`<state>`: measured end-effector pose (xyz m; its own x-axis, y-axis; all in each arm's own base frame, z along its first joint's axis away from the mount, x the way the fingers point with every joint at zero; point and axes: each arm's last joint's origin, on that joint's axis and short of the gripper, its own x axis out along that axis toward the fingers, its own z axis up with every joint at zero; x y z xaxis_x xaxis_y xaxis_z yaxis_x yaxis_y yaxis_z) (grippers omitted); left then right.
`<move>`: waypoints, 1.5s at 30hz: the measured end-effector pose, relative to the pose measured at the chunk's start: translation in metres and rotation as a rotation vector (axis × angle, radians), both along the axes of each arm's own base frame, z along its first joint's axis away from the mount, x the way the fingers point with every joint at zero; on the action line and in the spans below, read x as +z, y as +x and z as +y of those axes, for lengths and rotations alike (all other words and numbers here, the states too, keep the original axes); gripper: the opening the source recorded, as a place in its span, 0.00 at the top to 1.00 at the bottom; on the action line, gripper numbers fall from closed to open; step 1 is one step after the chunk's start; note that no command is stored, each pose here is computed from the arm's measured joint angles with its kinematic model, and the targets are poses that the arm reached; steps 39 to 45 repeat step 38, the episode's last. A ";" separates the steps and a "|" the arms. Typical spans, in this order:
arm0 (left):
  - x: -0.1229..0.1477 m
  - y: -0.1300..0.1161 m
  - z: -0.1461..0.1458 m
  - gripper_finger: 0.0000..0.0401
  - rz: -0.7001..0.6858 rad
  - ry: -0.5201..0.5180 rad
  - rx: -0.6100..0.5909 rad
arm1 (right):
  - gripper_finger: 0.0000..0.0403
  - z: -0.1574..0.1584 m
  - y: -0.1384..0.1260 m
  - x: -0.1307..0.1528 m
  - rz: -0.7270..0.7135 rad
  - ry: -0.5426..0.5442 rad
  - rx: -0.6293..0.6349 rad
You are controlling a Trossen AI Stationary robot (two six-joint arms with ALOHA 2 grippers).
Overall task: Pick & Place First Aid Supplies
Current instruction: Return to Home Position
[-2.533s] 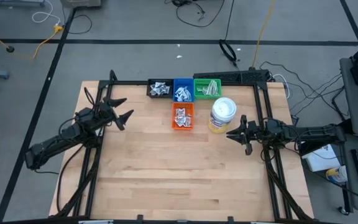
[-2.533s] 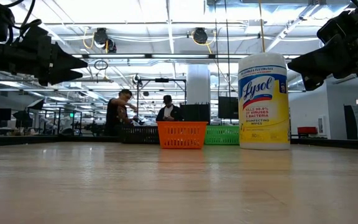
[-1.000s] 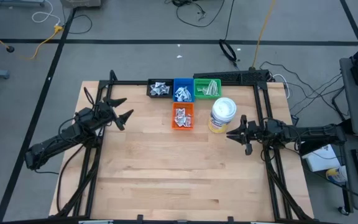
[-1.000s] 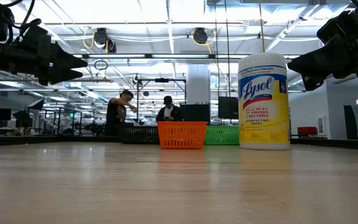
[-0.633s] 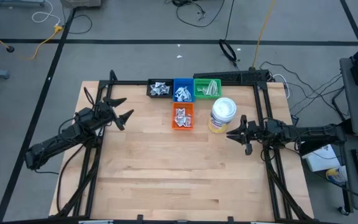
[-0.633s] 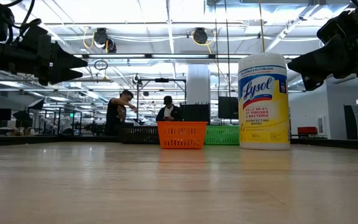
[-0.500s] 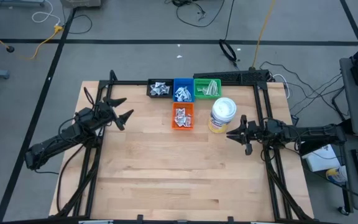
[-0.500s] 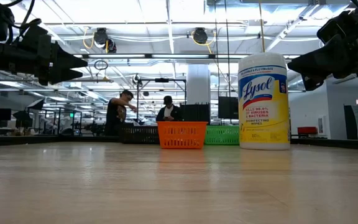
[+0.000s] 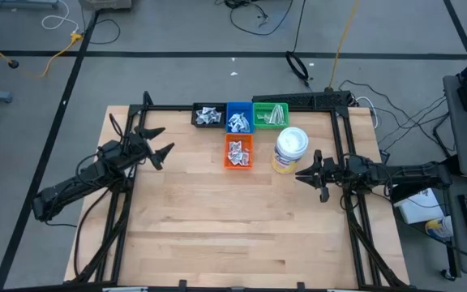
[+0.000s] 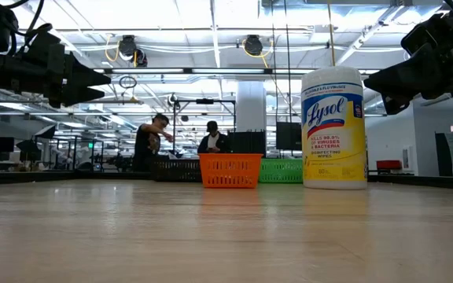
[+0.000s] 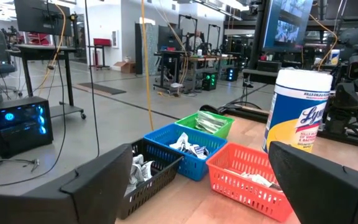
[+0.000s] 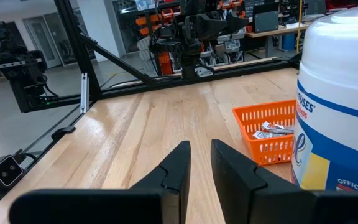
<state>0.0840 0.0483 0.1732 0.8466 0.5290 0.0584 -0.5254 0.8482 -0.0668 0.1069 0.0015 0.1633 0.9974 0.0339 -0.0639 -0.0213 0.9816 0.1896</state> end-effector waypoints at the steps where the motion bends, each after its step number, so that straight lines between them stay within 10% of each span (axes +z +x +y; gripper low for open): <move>1: 0.000 0.000 0.000 0.04 0.000 0.000 0.000 | 0.85 0.000 0.000 0.000 0.000 0.000 0.000; 45: 0.000 0.000 0.000 0.05 0.000 0.000 0.000 | 0.85 0.000 0.000 0.000 0.001 0.000 0.000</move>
